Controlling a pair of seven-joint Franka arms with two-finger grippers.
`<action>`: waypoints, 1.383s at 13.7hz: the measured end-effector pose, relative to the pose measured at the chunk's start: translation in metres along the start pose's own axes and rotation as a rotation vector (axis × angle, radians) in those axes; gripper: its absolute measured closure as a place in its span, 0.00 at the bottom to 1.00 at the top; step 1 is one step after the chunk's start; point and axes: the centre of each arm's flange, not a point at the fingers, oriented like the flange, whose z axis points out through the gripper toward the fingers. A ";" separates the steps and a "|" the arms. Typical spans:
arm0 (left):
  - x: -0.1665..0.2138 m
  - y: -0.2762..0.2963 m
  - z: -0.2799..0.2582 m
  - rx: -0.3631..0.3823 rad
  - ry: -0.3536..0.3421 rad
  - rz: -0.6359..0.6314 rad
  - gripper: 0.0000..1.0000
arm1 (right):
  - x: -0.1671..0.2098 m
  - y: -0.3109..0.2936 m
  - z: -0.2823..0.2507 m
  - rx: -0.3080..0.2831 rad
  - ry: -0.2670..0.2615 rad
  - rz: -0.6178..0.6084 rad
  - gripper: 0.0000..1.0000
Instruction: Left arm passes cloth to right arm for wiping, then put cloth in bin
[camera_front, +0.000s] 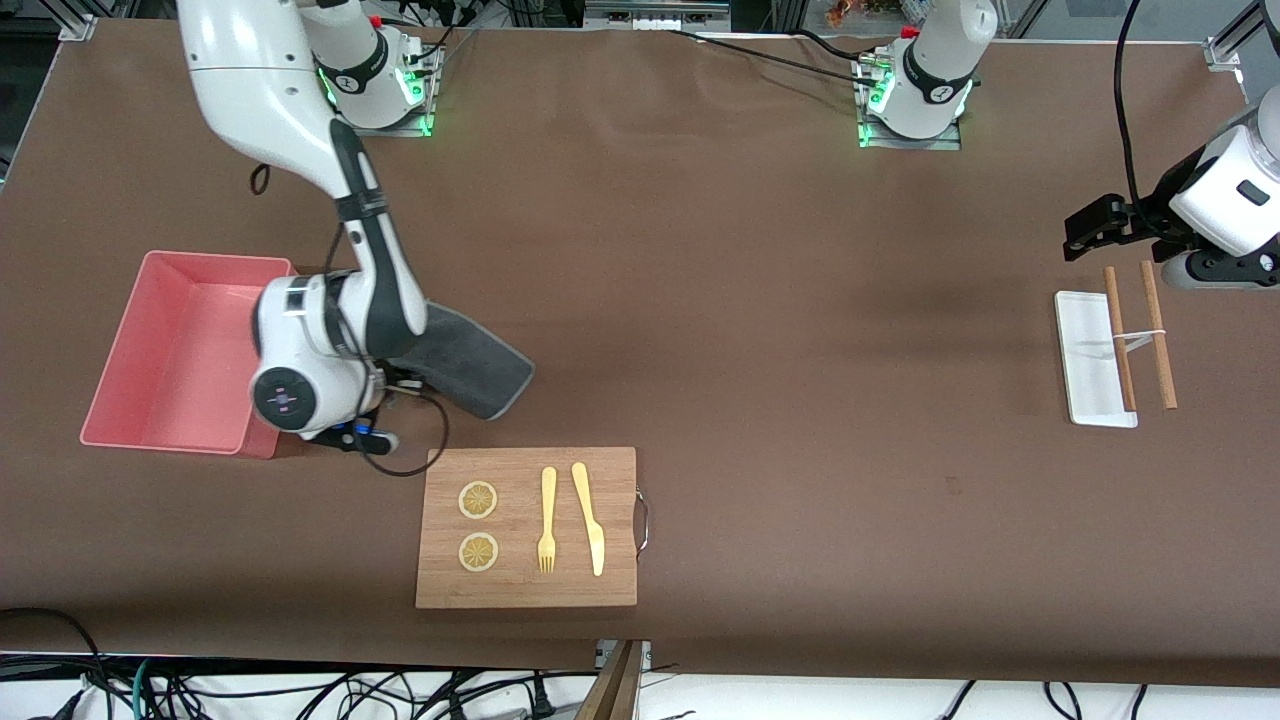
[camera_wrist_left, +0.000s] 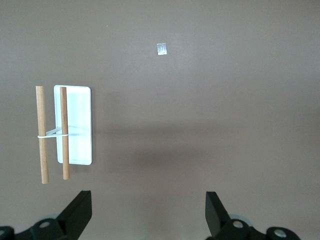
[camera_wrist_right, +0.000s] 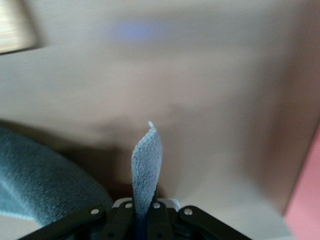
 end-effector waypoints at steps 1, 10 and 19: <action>0.000 0.004 -0.001 0.000 0.003 0.006 0.00 | 0.003 0.016 -0.004 0.004 -0.006 -0.012 0.98; 0.004 0.017 -0.010 0.000 0.028 0.030 0.00 | -0.068 0.077 -0.173 0.078 -0.060 -0.024 0.98; 0.004 0.018 -0.012 0.000 0.032 0.031 0.00 | -0.066 0.221 -0.202 -0.085 -0.084 -0.243 0.98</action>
